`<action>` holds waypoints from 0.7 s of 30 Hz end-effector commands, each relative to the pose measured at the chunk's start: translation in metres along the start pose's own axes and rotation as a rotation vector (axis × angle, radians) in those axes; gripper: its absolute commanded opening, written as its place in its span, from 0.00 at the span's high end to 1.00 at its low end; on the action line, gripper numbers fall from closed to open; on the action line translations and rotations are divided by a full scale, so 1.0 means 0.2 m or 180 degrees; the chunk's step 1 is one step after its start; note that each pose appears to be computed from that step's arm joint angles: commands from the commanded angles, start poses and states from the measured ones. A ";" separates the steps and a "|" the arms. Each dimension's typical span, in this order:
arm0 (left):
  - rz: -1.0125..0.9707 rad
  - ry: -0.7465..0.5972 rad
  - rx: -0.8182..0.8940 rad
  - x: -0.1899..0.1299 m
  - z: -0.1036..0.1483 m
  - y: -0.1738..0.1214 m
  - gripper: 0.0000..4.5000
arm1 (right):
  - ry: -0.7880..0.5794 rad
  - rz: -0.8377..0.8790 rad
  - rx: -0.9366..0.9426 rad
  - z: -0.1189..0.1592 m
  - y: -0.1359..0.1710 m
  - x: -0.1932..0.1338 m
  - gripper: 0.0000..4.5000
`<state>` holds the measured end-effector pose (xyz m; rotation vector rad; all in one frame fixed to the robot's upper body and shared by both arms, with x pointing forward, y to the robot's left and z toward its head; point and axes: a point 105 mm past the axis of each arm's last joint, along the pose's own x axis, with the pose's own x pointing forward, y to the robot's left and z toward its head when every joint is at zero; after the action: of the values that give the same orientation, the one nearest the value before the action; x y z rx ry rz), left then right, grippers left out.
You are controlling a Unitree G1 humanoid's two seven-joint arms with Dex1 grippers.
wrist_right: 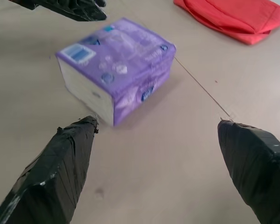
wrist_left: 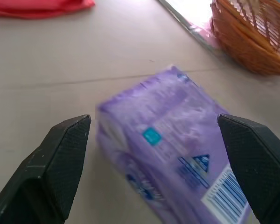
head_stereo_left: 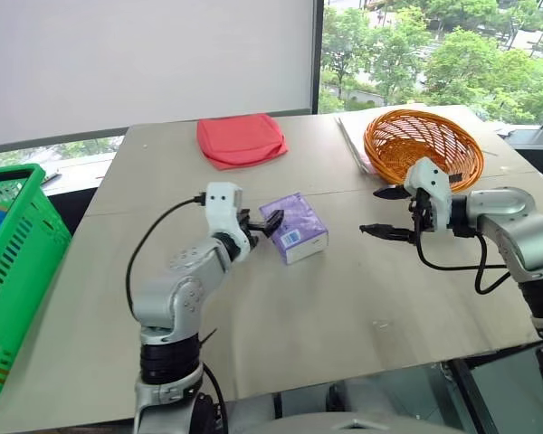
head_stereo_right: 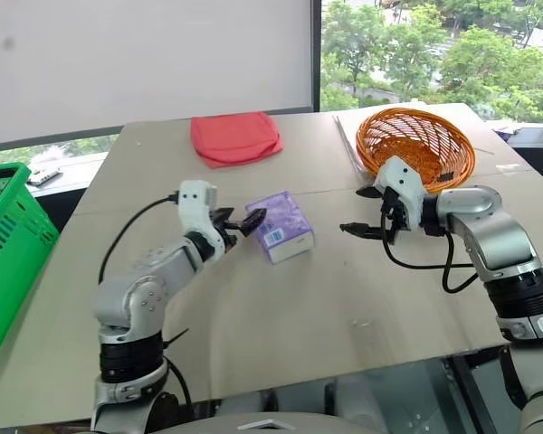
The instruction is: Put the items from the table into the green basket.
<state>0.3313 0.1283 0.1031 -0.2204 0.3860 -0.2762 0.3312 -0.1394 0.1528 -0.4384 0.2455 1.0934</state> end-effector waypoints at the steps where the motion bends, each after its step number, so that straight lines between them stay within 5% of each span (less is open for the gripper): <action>1: 0.0181 0.0288 -0.0098 0.03 -0.11 0.01 0.01 | -0.0115 -0.0124 -0.0216 0.08 -0.02 -0.04 0.00; 6: 0.0430 0.0455 -0.0154 0.04 -0.19 0.04 0.06 | -0.0087 -0.0192 -0.0264 0.07 -0.03 -0.05 0.00; 15: 0.0419 0.0373 -0.0184 0.05 -0.18 0.03 0.76 | -0.0184 -0.0125 -0.0302 0.11 0.00 -0.02 0.00; 17: 0.0577 0.0268 -0.0011 0.05 -0.12 0.08 0.92 | -0.0532 -0.0012 -0.0189 0.23 0.02 0.01 0.00; 21: 0.1269 -0.0347 0.0729 -0.08 0.23 0.35 0.92 | -0.1256 0.0344 -0.0006 0.52 0.09 0.03 0.00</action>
<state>0.3442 0.1657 0.0938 -0.0341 0.4215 -0.0604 0.3235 -0.0832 0.2038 -0.2406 0.0300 1.2309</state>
